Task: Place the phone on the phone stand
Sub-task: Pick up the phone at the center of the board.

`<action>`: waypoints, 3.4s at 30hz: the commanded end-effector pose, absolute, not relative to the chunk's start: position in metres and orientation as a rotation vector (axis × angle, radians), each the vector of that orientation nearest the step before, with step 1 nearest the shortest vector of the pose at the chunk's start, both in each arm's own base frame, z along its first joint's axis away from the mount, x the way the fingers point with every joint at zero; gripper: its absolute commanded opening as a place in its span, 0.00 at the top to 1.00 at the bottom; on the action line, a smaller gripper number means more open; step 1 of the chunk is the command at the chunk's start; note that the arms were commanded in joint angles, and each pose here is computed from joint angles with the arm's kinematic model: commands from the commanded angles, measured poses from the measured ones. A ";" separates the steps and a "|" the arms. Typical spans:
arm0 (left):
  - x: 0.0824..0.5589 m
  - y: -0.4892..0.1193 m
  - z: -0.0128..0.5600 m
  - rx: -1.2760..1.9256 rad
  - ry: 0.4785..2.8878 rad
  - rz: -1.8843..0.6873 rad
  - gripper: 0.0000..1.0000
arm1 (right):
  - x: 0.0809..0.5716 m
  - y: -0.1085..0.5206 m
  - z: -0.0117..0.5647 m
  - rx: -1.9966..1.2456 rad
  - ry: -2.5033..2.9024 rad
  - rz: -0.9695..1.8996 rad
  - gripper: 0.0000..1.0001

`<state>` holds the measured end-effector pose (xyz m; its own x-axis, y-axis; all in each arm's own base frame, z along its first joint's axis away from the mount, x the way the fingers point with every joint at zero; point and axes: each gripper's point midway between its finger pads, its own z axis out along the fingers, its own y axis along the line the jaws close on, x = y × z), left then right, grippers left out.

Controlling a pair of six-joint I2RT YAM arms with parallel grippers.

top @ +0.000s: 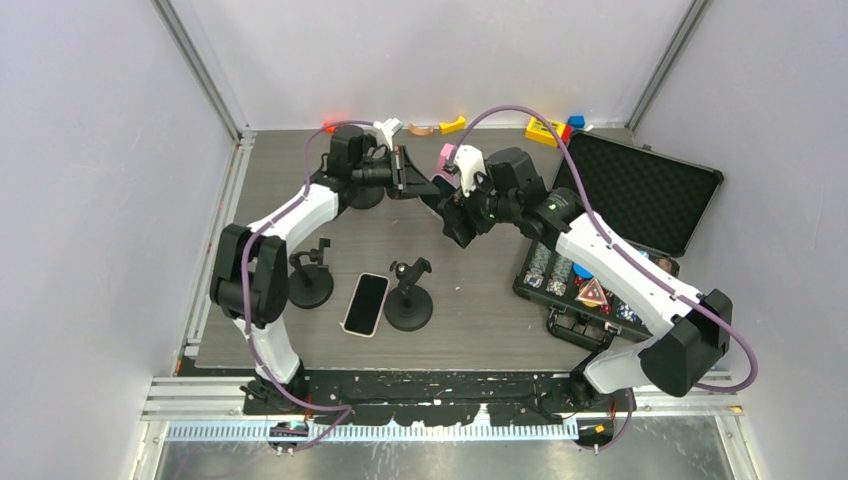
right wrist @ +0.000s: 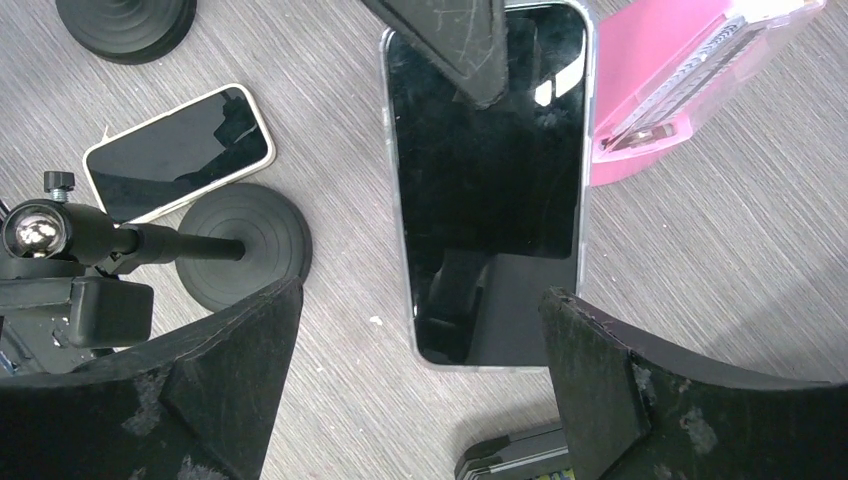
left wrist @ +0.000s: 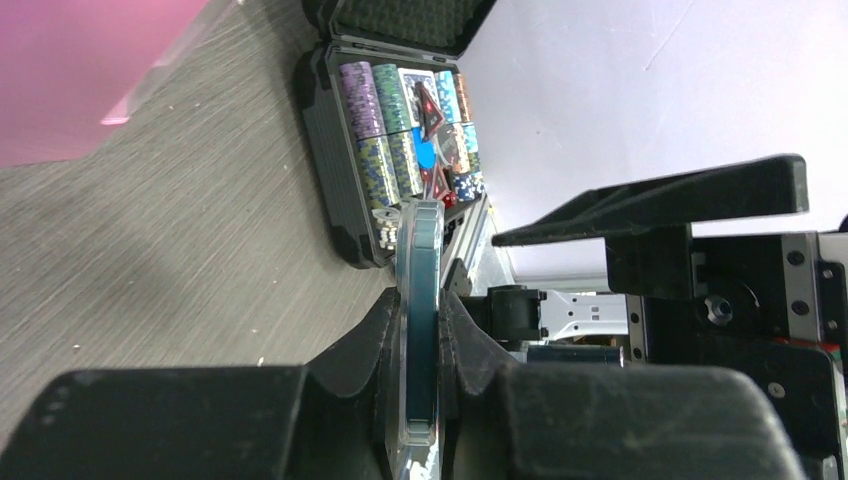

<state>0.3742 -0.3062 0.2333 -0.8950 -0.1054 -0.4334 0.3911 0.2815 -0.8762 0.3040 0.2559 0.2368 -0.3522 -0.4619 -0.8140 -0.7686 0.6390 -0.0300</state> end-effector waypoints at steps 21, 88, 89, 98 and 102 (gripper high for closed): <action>0.323 -0.301 0.304 0.486 1.928 -1.652 1.00 | 0.312 0.248 0.257 -0.986 1.911 0.355 0.06; 0.239 -0.309 0.352 1.257 1.372 -1.332 1.00 | 0.239 0.266 0.273 -1.181 1.923 1.032 0.53; 0.240 -0.309 0.353 1.260 1.360 -1.329 1.00 | 0.238 0.266 0.271 -1.185 1.926 1.033 0.54; 0.245 -0.306 0.356 1.219 1.378 -1.352 1.00 | 0.236 0.266 0.275 -1.186 1.921 1.046 0.99; 0.250 -0.306 0.363 1.144 1.359 -1.386 0.86 | 0.238 0.268 0.281 -1.178 1.906 1.057 1.00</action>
